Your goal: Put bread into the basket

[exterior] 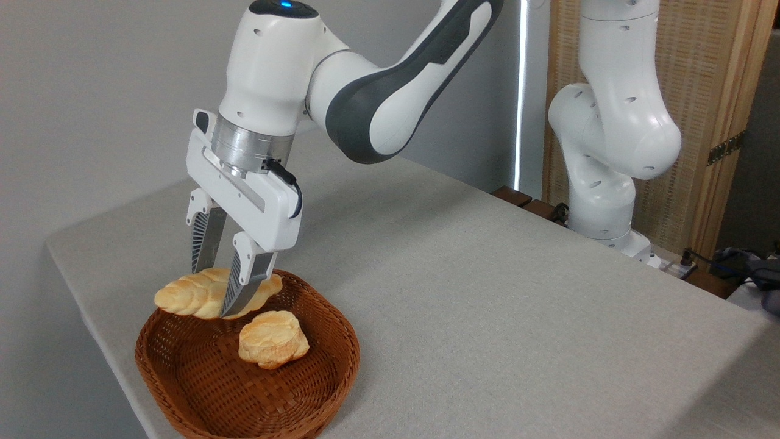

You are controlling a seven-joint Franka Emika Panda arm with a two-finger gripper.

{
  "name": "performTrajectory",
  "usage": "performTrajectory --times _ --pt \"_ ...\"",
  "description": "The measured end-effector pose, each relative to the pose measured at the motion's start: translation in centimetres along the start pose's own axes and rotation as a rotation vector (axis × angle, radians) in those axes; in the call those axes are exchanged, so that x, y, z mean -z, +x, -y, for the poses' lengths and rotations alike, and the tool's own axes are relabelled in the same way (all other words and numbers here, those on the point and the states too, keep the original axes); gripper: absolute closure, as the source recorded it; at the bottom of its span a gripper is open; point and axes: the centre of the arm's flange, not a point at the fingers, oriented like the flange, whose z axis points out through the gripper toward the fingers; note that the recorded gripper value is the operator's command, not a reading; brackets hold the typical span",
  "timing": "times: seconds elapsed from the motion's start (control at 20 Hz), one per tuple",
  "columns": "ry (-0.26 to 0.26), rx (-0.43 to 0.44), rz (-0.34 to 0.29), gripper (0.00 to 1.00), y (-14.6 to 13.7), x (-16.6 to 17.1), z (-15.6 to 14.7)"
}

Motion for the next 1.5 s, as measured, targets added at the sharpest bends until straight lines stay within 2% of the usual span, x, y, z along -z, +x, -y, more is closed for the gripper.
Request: performTrajectory --times 0.8,1.1,1.25,1.5 --pt "0.006 0.007 -0.008 0.0 0.3 0.2 0.3" --pt "0.017 0.021 -0.021 0.0 0.3 1.8 1.3" --pt "-0.026 0.02 0.05 0.0 -0.8 3.4 1.4" --pt "-0.054 -0.016 0.139 0.0 -2.0 6.5 1.1"
